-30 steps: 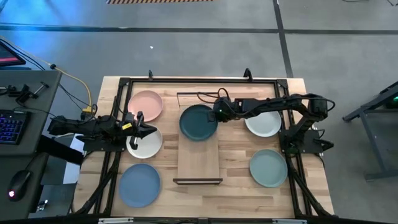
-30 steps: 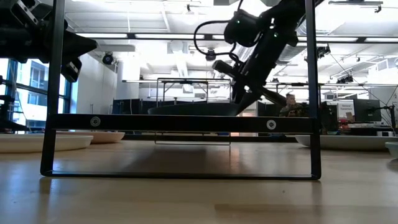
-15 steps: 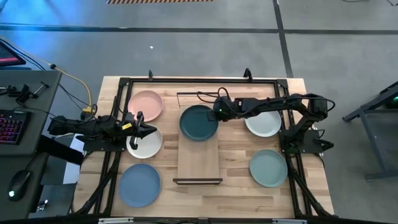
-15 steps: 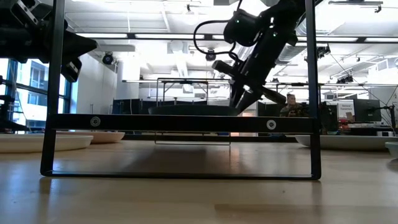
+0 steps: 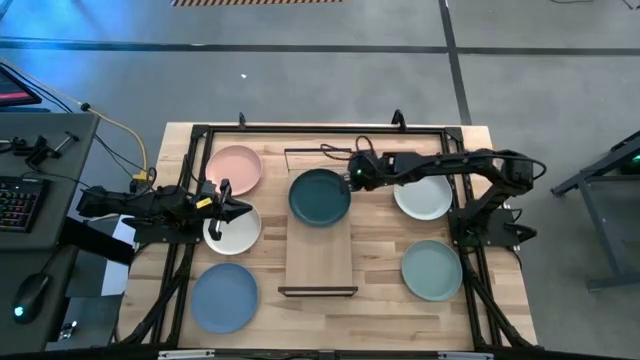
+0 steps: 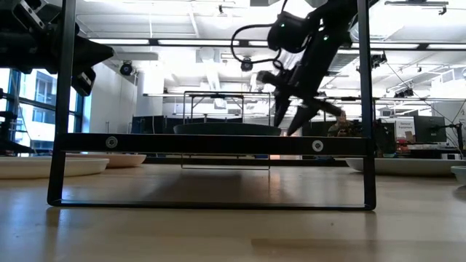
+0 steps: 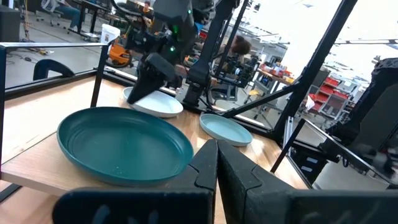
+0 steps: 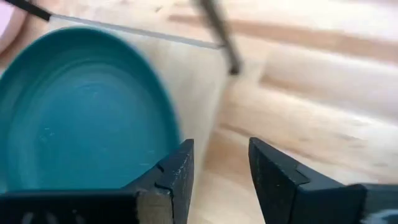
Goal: Place and stack plates onto a shelf
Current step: Put the pink plate on the shelf
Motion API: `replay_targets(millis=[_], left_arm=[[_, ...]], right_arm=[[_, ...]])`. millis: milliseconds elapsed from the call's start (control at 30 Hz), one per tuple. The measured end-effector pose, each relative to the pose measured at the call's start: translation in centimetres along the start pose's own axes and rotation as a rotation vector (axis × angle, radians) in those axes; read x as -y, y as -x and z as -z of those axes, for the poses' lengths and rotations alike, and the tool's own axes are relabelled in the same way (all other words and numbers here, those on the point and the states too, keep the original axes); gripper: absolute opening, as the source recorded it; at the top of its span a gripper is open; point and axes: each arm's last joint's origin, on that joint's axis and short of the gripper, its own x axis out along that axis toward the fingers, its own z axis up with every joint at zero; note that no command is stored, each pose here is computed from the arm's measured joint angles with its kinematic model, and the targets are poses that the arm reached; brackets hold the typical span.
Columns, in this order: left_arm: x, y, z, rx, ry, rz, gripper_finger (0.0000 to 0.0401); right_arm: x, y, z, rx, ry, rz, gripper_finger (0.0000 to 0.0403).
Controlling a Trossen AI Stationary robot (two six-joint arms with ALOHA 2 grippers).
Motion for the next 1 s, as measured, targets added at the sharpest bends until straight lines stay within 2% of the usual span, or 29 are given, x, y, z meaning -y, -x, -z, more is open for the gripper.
replay_targets(millis=[133,267,367,567,767,833,900,1000], left_arm=[[0.0,0.0,0.0,-0.001,0.000,0.000,0.0000],[0.0,0.0,0.0,-0.001,0.000,0.000,0.0000],[0.0,0.0,0.0,-0.001,0.000,0.000,0.0000],[0.0,0.0,0.0,0.000,0.000,0.000,0.0000],[0.0,0.0,0.0,0.000,0.000,0.000,0.0000],[0.0,0.0,0.0,-0.001,-0.001,0.000,0.0000],[0.0,0.0,0.0,0.000,0.000,0.000,0.0000],[0.0,0.0,0.0,0.000,0.001,0.000,0.0000]], right_arm=[[1.6,2.4,-0.7,0.019,0.064,0.083,0.0133],[3.4,4.7,-0.5,-0.007,0.193,0.134,0.0134],[4.8,5.9,0.3,-0.018,0.232,0.108,0.0134],[7.3,7.4,2.7,0.037,0.201,-0.131,0.0134],[8.1,9.7,4.3,0.271,0.199,-0.577,0.0134],[8.2,10.5,4.6,0.361,0.220,-0.691,0.0134],[8.3,11.1,4.8,0.433,0.288,-0.747,0.0134],[8.4,11.5,5.1,0.503,0.406,-0.764,0.0134]])
